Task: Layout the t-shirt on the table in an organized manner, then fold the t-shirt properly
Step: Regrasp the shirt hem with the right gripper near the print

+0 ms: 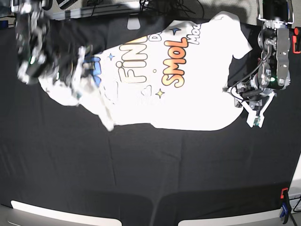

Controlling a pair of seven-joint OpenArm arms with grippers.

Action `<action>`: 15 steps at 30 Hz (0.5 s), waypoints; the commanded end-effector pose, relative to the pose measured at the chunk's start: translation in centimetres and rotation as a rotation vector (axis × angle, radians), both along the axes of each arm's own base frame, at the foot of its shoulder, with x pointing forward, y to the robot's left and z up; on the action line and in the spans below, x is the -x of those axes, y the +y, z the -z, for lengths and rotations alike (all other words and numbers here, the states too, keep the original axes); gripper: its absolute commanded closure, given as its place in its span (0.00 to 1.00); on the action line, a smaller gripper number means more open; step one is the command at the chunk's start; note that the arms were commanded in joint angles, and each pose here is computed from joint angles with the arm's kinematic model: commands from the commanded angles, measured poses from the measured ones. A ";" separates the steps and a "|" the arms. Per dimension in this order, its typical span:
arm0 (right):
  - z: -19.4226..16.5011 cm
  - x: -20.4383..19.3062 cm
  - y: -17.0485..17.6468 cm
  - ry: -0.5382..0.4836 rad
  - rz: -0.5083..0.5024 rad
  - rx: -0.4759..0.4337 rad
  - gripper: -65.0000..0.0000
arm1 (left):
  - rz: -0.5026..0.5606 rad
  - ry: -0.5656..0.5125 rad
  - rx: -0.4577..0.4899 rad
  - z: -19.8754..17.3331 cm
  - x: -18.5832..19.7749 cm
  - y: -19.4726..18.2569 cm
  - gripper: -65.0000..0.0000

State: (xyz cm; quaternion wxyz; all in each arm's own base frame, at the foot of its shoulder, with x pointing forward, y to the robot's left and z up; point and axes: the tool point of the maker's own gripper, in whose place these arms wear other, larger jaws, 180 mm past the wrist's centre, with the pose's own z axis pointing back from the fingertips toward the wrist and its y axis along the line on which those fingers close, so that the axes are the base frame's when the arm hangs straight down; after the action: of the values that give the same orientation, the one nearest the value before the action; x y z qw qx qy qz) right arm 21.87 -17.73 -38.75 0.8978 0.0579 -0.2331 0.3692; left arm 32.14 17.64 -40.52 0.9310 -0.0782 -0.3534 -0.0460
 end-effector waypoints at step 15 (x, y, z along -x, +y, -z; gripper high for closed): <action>-5.0 -1.2 6.0 -0.125 -0.014 -0.426 0.51 | 0.005 -0.055 -0.004 -1.5 -1.1 0.3 1.00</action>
State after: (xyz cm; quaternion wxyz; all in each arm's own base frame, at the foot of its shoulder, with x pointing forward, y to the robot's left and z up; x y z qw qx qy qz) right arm 22.46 -11.70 -34.78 0.8550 0.2265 -0.3431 0.3160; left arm 32.15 17.64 -40.51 0.9310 -0.0782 -0.3534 -0.0460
